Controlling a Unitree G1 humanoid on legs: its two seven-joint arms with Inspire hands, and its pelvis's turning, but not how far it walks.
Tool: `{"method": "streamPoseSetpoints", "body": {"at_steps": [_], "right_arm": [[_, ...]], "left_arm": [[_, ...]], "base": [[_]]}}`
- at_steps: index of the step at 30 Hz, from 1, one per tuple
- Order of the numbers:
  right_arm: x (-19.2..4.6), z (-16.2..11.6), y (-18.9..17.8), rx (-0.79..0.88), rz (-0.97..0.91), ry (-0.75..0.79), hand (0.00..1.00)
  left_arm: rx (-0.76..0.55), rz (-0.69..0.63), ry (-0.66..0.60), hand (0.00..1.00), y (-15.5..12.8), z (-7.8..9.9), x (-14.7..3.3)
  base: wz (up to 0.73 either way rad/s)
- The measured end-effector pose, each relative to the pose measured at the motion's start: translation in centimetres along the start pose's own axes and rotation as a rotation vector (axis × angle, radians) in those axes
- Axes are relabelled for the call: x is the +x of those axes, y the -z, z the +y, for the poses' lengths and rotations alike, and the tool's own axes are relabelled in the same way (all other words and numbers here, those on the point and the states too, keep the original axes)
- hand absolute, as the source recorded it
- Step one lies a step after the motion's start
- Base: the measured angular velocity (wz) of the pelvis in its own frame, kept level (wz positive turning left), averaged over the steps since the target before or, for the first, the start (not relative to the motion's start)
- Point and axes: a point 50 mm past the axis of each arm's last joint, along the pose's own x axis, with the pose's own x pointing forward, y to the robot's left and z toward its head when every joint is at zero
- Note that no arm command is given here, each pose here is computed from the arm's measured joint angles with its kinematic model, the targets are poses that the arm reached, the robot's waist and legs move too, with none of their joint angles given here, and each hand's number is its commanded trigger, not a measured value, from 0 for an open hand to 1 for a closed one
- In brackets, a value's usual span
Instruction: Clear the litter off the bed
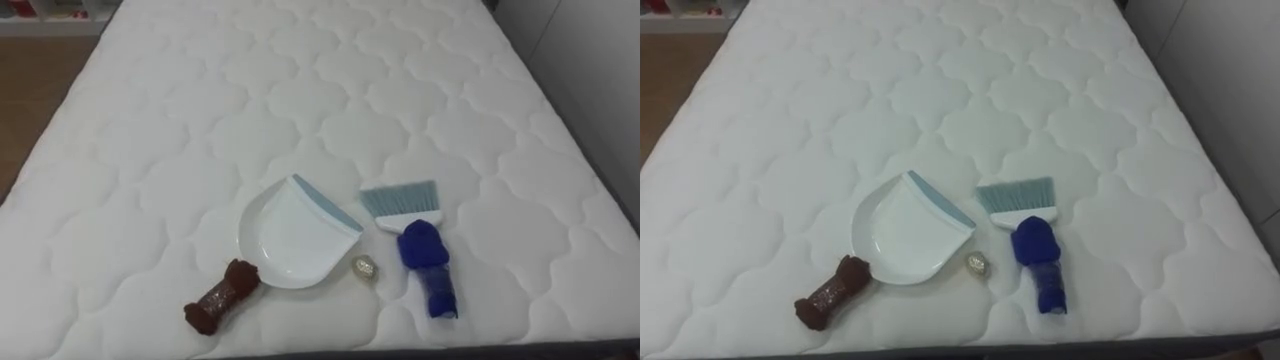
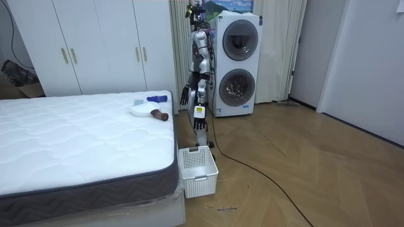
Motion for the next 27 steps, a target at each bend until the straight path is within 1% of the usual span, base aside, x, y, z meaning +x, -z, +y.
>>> {"method": "streamPoseSetpoints", "body": {"at_steps": [1,4,6,7,9,10,12,13,15,16,18,19,22,24,25,27], "right_arm": [[0.0,0.0,0.0,0.000,0.000,0.002,0.00],[0.0,0.0,0.1,0.003,0.001,0.011,0.00],[0.0,-0.1,0.1,0.004,0.002,0.014,0.00],[0.0,-0.1,0.1,0.003,0.001,0.014,0.00],[0.0,-0.1,0.1,-0.001,-0.005,0.014,0.00],[0.0,-0.1,0.0,-0.004,-0.010,0.013,0.00],[0.0,0.0,-0.1,-0.015,-0.027,0.013,0.00],[0.0,-0.1,-0.1,-0.017,-0.030,0.015,0.00],[-0.1,-0.1,-0.2,-0.036,-0.038,0.032,0.00],[-0.1,-0.1,-0.2,-0.040,-0.041,0.033,0.00],[-0.1,-0.1,-0.3,-0.058,-0.055,0.037,0.00],[-0.1,-0.1,-0.3,-0.066,-0.056,0.037,0.00],[-0.1,-0.1,-0.3,-0.083,-0.062,0.036,0.00],[-0.1,-0.2,-0.2,-0.078,-0.060,0.037,0.00],[-0.1,-0.2,-0.2,-0.076,-0.060,0.037,0.00],[-0.1,-0.1,-0.2,-0.077,-0.062,0.036,0.00]], "left_arm": [[-0.010,-0.002,-0.003,0.00,-0.1,0.0,0.0],[-0.095,-0.010,-0.039,0.00,-0.2,0.2,0.0],[-0.191,-0.041,-0.101,0.00,-0.7,1.0,0.0],[-0.219,-0.049,-0.118,0.00,-0.8,1.2,0.0],[-0.339,-0.084,-0.197,0.00,-1.4,2.4,0.0],[-0.363,-0.095,-0.220,0.00,-1.6,2.6,0.0],[-0.453,-0.135,-0.304,0.00,-2.1,3.6,-0.2],[-0.473,-0.147,-0.324,0.00,-2.3,3.9,-0.3],[-0.533,-0.216,-0.409,0.00,-3.5,5.1,-0.7],[-0.546,-0.237,-0.430,0.00,-3.9,5.5,-0.9],[-0.577,-0.336,-0.519,0.00,-5.4,6.7,-1.6],[-0.581,-0.354,-0.537,0.00,-5.7,6.9,-1.8],[-0.609,-0.448,-0.623,0.00,-7.2,8.3,-2.8],[-0.624,-0.526,-0.691,0.00,-8.5,9.1,-3.8],[-0.627,-0.549,-0.703,0.00,-8.9,9.3,-4.1],[-0.636,-0.632,-0.741,0.00,-10.2,9.9,-5.2]], "base": [[0.00],[0.00],[0.00],[0.04],[0.07],[0.07],[0.02],[0.00],[0.00],[0.00],[0.00],[-0.03],[0.00],[0.00],[0.00],[0.00]]}}
